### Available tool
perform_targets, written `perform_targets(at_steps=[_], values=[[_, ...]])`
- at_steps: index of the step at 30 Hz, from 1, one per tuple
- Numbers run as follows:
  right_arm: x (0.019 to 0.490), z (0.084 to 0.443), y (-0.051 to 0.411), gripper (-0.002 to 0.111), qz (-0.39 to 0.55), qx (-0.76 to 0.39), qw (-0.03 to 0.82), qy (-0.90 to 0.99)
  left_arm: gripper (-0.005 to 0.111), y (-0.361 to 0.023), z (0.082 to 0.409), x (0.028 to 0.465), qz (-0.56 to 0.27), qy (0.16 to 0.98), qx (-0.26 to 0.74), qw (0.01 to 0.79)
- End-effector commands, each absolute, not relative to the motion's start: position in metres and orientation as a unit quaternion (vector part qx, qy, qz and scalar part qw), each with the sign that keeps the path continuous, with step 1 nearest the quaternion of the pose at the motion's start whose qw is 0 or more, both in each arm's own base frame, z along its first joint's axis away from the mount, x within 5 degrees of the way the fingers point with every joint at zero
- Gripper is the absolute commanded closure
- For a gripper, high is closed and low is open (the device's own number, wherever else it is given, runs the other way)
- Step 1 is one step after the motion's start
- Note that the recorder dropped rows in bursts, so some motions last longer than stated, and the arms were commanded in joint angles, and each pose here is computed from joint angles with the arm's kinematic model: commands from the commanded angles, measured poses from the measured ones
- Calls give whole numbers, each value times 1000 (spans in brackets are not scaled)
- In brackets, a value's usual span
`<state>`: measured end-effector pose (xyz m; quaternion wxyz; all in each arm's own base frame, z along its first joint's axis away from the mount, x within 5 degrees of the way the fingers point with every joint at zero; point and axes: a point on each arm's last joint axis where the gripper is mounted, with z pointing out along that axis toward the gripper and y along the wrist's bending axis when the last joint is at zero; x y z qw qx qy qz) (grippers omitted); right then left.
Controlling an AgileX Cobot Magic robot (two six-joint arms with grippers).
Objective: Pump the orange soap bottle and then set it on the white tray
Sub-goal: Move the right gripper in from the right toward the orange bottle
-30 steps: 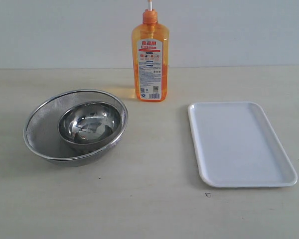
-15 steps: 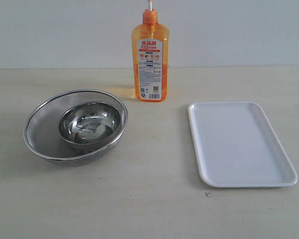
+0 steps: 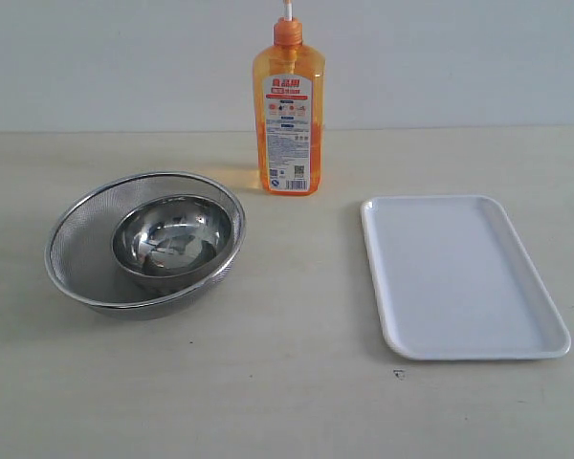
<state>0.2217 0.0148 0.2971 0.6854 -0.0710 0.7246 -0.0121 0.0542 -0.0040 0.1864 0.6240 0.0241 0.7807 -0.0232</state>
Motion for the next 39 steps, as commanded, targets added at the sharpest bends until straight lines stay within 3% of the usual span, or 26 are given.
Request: perform_targets(at_steps=[1, 23, 29, 34, 39], values=[[232, 281, 13, 108, -11, -66, 663, 746, 102, -4, 185, 54, -29, 780, 16, 625], [289, 208, 18, 108, -5, -75, 654, 753, 102, -4, 185, 54, -29, 780, 16, 625], [293, 211, 20, 108, -8, -115, 662, 741, 102, -4, 185, 54, -29, 780, 16, 625], [293, 211, -12, 108, -14, -71, 662, 746, 102, -4, 185, 54, -29, 780, 16, 625], [302, 222, -21, 108, -6, -119, 659, 742, 102, -4, 185, 54, -29, 780, 16, 625]])
